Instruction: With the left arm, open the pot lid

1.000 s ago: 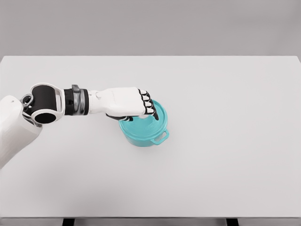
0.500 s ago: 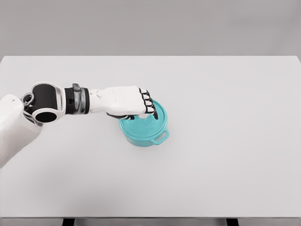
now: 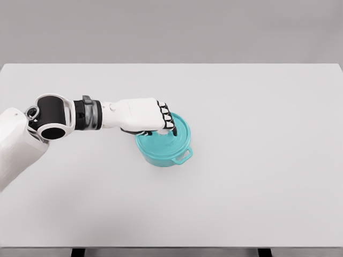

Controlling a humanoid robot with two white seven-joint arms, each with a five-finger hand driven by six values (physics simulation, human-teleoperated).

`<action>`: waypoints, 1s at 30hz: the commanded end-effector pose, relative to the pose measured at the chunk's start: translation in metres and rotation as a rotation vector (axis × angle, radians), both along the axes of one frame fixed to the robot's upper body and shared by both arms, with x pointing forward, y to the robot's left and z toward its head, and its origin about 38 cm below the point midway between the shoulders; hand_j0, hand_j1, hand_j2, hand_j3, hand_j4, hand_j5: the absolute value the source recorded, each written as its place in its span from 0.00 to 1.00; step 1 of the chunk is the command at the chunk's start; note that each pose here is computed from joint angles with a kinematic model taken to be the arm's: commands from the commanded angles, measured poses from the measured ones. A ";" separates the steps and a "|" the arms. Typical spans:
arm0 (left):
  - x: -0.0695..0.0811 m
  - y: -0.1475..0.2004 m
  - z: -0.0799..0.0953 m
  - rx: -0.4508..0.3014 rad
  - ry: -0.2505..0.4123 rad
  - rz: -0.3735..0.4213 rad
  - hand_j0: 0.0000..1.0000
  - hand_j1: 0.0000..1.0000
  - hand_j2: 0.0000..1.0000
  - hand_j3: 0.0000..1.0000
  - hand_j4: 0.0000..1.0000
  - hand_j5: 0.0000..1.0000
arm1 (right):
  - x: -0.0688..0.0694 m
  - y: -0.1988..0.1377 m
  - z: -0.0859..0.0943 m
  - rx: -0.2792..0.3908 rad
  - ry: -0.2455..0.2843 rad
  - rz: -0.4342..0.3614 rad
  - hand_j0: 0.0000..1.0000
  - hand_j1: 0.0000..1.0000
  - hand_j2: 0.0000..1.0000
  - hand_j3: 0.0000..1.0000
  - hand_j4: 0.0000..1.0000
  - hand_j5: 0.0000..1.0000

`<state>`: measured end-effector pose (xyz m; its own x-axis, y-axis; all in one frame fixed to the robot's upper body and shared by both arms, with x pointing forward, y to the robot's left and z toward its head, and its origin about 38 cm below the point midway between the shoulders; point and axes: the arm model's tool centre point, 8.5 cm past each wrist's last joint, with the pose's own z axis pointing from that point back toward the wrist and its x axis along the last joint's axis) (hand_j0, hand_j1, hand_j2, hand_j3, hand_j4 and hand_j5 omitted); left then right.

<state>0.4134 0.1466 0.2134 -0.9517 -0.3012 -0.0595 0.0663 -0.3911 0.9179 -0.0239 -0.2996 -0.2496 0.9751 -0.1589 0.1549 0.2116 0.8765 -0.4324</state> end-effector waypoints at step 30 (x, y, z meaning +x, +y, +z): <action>0.001 0.002 -0.002 -0.007 0.014 0.010 0.52 0.52 0.52 0.52 0.52 0.52 | 0.000 0.000 0.000 -0.001 0.000 -0.001 1.00 1.00 1.00 1.00 1.00 1.00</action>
